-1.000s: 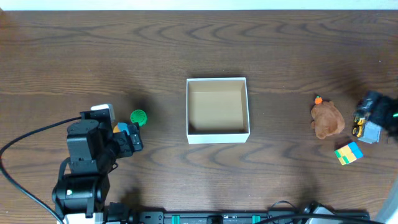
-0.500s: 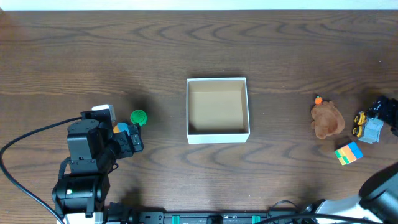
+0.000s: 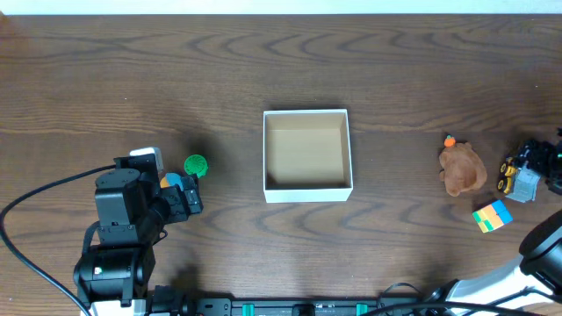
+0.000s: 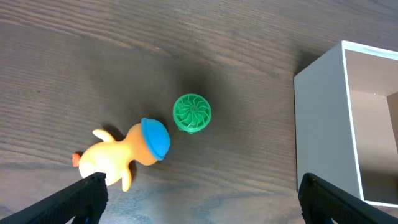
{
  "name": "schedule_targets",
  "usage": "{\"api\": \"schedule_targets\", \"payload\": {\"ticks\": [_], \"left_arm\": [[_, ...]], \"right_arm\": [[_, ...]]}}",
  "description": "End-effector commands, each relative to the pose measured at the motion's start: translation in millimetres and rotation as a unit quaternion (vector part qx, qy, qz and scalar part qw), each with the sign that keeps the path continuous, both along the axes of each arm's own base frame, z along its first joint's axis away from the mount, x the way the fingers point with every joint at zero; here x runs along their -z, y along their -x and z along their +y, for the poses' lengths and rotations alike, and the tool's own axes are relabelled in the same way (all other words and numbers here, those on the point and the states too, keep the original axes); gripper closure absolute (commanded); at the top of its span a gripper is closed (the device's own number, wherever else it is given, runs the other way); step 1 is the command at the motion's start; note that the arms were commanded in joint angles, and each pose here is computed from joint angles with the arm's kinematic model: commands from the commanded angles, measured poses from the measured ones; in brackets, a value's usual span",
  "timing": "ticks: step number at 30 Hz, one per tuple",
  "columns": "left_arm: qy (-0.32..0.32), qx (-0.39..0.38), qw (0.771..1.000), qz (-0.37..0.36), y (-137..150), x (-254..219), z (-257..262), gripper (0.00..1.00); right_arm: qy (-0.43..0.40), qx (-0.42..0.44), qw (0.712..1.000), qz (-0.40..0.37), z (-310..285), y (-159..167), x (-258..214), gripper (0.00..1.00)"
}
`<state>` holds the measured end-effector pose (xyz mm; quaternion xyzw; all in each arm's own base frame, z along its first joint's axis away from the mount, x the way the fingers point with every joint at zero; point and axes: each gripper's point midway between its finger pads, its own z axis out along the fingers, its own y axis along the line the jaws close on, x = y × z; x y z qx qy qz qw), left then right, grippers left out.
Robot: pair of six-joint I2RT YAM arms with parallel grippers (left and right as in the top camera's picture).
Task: Pack container
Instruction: 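Lower the right gripper and grasp the yellow-grey toy truck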
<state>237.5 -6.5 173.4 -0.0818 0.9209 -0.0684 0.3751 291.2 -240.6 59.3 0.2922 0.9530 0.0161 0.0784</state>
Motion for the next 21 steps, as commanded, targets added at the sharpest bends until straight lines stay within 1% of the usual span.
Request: {"api": "schedule_targets", "payload": {"ticks": [1,8,11,21], "left_arm": [[0.004,-0.006,1.000,-0.010,-1.9,-8.9,1.5,0.02],[0.004,-0.006,1.000,-0.010,-1.9,-8.9,1.5,0.02],[0.004,-0.006,1.000,-0.010,-1.9,-9.0,1.5,0.02],[0.004,-0.006,1.000,-0.010,-1.9,-9.0,1.5,0.02]], "right_arm": [[-0.018,-0.024,1.000,0.009,10.4,-5.4,14.1,0.01],[-0.014,-0.035,0.999,0.005,14.0,-13.0,16.5,0.01],[-0.014,-0.036,0.999,0.005,14.1,-13.4,16.4,0.04],[-0.015,-0.035,0.999,0.006,14.4,-12.8,16.5,0.33]]}}
